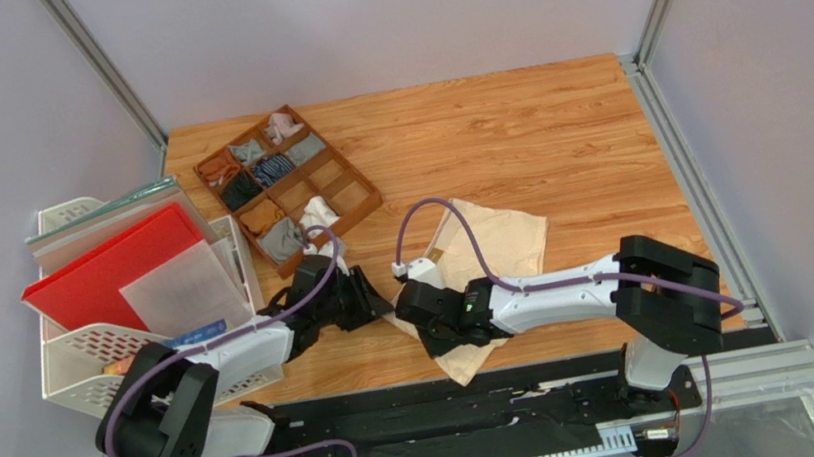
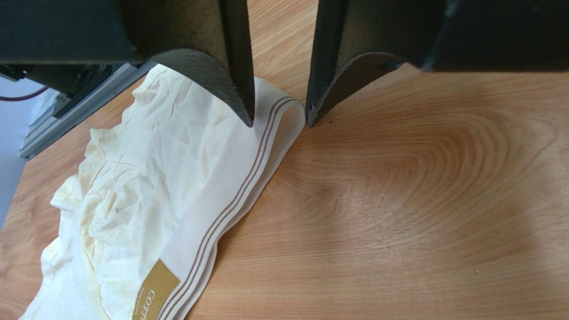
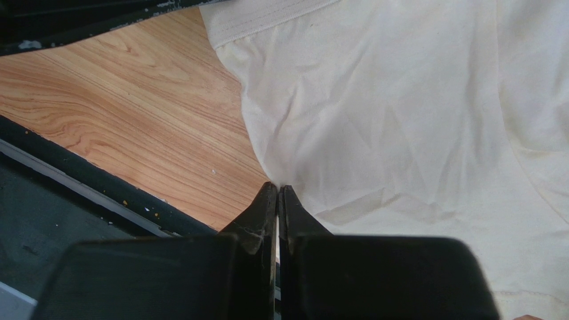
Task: Roll the underwear
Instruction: Move the underwear to the center of the board.
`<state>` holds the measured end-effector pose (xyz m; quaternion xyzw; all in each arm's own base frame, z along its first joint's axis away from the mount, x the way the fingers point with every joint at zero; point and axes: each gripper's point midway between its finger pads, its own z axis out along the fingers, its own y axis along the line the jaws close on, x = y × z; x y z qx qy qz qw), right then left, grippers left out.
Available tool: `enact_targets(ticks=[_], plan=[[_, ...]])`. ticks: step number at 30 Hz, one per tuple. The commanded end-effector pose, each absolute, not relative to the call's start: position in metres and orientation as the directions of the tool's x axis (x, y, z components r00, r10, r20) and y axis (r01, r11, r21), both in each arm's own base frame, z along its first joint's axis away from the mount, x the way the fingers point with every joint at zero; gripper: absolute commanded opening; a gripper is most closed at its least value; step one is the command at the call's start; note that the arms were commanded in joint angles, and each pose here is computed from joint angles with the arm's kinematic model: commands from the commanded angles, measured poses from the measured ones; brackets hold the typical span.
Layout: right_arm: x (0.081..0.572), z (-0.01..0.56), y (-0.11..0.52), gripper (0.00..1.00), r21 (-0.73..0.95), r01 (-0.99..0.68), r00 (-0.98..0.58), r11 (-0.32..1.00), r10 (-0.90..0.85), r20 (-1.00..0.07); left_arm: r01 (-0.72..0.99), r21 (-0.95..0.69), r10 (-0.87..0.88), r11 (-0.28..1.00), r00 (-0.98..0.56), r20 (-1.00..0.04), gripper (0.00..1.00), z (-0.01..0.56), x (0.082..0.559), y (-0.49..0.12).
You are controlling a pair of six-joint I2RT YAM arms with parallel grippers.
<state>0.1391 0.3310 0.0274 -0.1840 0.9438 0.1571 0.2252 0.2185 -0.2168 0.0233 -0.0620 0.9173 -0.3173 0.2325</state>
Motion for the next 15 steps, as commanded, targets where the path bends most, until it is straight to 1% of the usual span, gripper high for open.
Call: enact_targets(ticks=[1, 2, 3, 5, 6, 8, 9, 12, 15], plan=[[0.145, 0.044, 0.343, 0.0, 0.255, -0.407, -0.815, 0.877, -0.223, -0.534, -0.033, -0.568, -0.261, 0.822, -0.909, -0.324, 0.37, -0.005, 0.201, -0.205], [0.144, 0.043, 0.342, 0.0, 0.255, -0.407, -0.816, 0.877, -0.225, -0.532, -0.035, -0.574, -0.266, 0.818, -0.908, -0.323, 0.33, -0.005, 0.201, -0.205], [0.144, 0.043, 0.342, 0.0, 0.254, -0.409, -0.816, 0.877, -0.227, -0.531, -0.04, -0.584, -0.279, 0.811, -0.904, -0.325, 0.26, -0.004, 0.202, -0.206], [0.144, 0.046, 0.344, 0.0, 0.26, -0.411, -0.814, 0.874, -0.223, -0.536, -0.049, -0.584, -0.285, 0.81, -0.904, -0.318, 0.17, -0.007, 0.201, -0.206], [0.143, 0.048, 0.344, 0.02, 0.26, -0.413, -0.813, 0.873, -0.225, -0.537, -0.05, -0.585, -0.286, 0.81, -0.904, -0.319, 0.08, -0.007, 0.201, -0.206], [0.143, 0.054, 0.341, 0.09, 0.251, -0.41, -0.809, 0.877, -0.223, -0.543, -0.047, -0.586, -0.286, 0.809, -0.902, -0.323, 0.0, -0.006, 0.202, -0.206], [0.14, 0.056, 0.341, 0.19, 0.243, -0.416, -0.805, 0.876, -0.231, -0.547, -0.048, -0.58, -0.285, 0.813, -0.902, -0.325, 0.0, -0.006, 0.202, -0.205], [0.132, 0.067, 0.329, 0.31, 0.204, -0.412, -0.792, 0.888, -0.239, -0.561, -0.039, -0.567, -0.281, 0.822, -0.895, -0.345, 0.0, 0.0, 0.206, -0.203], [0.118, 0.071, 0.319, 0.34, 0.184, -0.416, -0.787, 0.891, -0.251, -0.563, -0.023, -0.55, -0.268, 0.835, -0.89, -0.37, 0.0, 0.005, 0.21, -0.201]])
